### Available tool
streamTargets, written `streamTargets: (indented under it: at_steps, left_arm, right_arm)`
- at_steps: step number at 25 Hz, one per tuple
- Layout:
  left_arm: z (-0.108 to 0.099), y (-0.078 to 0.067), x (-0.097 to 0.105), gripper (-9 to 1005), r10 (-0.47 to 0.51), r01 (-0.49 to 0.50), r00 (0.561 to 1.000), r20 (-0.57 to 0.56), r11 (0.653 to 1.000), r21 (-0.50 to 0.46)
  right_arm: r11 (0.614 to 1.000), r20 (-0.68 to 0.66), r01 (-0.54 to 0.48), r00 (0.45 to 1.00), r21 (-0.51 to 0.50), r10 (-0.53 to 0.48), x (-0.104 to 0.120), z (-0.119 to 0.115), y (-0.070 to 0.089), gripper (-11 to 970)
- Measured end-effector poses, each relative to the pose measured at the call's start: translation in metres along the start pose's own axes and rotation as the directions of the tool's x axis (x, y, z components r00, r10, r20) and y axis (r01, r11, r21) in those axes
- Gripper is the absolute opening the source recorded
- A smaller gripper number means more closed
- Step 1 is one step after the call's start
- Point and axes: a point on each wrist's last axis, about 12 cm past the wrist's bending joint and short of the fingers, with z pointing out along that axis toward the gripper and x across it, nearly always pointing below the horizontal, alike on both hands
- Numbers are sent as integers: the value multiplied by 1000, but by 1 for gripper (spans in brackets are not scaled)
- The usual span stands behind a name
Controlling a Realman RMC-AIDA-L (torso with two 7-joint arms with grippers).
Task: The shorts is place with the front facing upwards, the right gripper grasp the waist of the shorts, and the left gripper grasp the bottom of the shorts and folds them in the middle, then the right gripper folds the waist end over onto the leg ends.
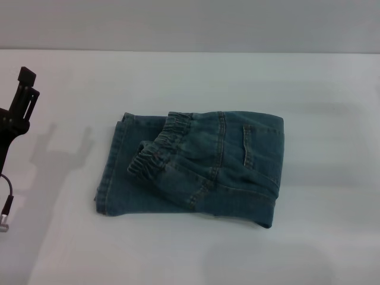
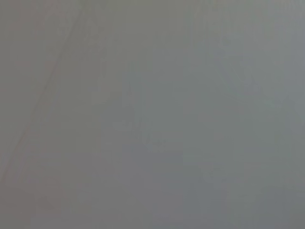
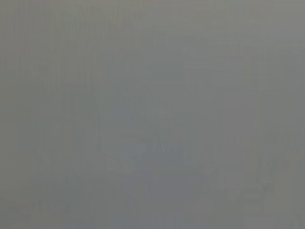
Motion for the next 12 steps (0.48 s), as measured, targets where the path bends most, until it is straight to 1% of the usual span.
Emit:
streamTargets:
  at_steps: [12]
  left_arm:
    - [0, 1, -1, 811, 0, 0, 1000, 5, 1000, -8]
  right_arm:
    - [1000, 8, -7, 1000, 9, 7, -1, 2, 0, 558]
